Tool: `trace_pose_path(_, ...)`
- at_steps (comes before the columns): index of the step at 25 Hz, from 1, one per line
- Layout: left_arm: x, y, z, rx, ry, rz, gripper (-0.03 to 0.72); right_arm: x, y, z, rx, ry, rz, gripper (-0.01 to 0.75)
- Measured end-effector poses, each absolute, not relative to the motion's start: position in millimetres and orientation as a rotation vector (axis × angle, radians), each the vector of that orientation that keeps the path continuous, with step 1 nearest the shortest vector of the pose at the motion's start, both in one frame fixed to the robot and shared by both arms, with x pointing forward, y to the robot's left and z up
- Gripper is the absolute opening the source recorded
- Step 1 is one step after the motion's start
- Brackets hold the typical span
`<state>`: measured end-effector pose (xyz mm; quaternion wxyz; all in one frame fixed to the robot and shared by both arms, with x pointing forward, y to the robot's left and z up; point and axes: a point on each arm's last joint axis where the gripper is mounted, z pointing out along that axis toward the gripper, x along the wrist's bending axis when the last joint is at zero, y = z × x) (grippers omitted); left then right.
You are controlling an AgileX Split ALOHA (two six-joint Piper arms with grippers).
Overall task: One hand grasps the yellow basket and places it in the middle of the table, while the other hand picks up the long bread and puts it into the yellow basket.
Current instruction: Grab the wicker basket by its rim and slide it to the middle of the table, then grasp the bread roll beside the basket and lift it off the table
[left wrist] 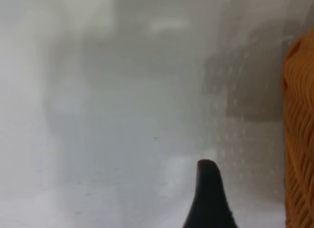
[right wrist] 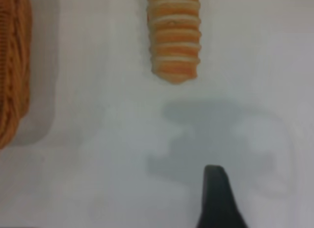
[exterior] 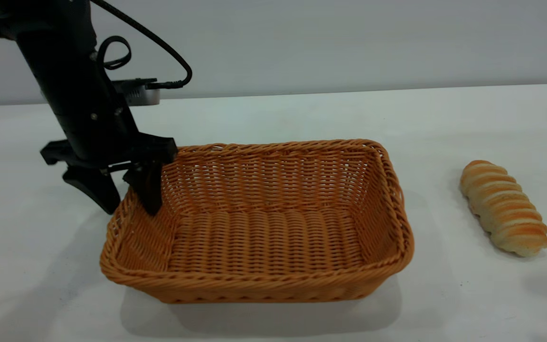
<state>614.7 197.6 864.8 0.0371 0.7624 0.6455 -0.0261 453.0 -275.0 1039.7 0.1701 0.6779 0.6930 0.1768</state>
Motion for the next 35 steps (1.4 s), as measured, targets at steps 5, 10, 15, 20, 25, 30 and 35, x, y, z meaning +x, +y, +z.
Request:
trace_pose_path(5, 616.7, 201.8, 891.0, 2.373, 1.91, 0.04, 0.594, 487.4, -270.4, 1020.6, 1.941, 1.997, 0.464, 0.603)
trace_pose_path(10, 615.1, 202.6, 923.3, 2.334, 1.867, 0.11, 0.58, 524.3, -265.8, 996.2, 1.963, 2.036, 0.399, 0.6)
trace_pose_path(15, 610.7, 203.7, 955.0, 2.29, 1.829, 0.169, 0.581, 559.3, -262.8, 972.7, 1.965, 2.081, 0.312, 0.59)
trace_pose_path(20, 604.6, 205.1, 980.5, 2.257, 1.801, 0.21, 0.581, 589.6, -259.4, 941.4, 2.002, 2.135, 0.206, 0.59)
trace_pose_path(25, 596.8, 205.7, 1003.1, 2.215, 1.783, 0.223, 0.581, 612.4, -256.8, 911.6, 2.012, 2.176, 0.136, 0.589)
trace_pose_path(30, 588.8, 207.1, 1020.8, 2.196, 1.77, 0.233, 0.581, 626.3, -255.0, 890.1, 2.001, 2.21, 0.104, 0.589)
trace_pose_path(35, 583.4, 207.6, 1028.9, 2.189, 1.771, 0.22, 0.581, 636.5, -253.5, 874.2, 1.995, 2.219, 0.103, 0.589)
